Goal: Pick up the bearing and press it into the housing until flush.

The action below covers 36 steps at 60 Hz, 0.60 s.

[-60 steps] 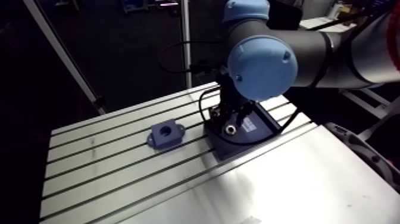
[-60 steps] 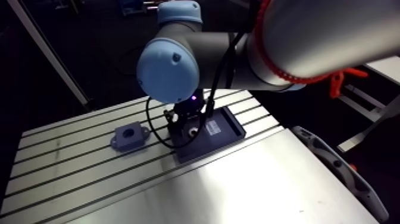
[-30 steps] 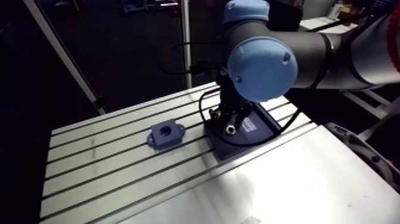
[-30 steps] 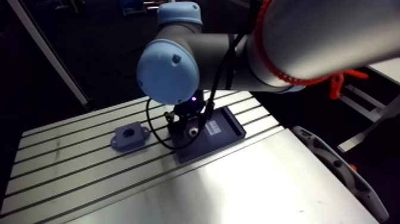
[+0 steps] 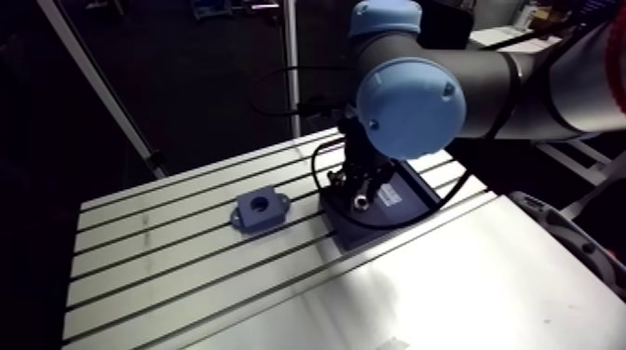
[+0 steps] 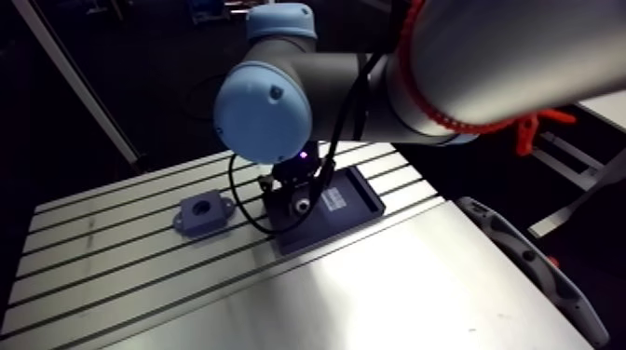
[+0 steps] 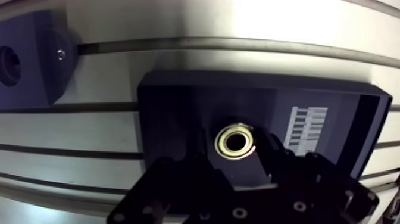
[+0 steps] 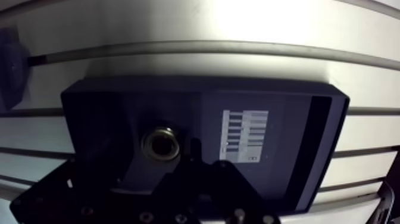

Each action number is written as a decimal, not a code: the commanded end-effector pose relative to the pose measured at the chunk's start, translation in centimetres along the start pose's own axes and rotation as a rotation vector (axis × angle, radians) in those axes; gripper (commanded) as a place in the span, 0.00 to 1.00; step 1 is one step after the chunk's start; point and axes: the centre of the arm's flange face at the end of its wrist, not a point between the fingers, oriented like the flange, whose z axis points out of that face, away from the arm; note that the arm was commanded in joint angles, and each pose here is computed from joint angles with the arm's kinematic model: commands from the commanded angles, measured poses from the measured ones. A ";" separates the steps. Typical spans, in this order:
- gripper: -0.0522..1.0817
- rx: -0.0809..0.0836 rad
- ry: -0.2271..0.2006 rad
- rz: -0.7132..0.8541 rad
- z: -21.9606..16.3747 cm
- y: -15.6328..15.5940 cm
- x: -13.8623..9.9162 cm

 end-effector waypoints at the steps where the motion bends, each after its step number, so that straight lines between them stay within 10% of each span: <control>1: 0.47 0.000 0.000 0.001 0.0 0.0 0.0; 36: 0.52 0.003 -0.006 0.001 0.3 0.1 0.0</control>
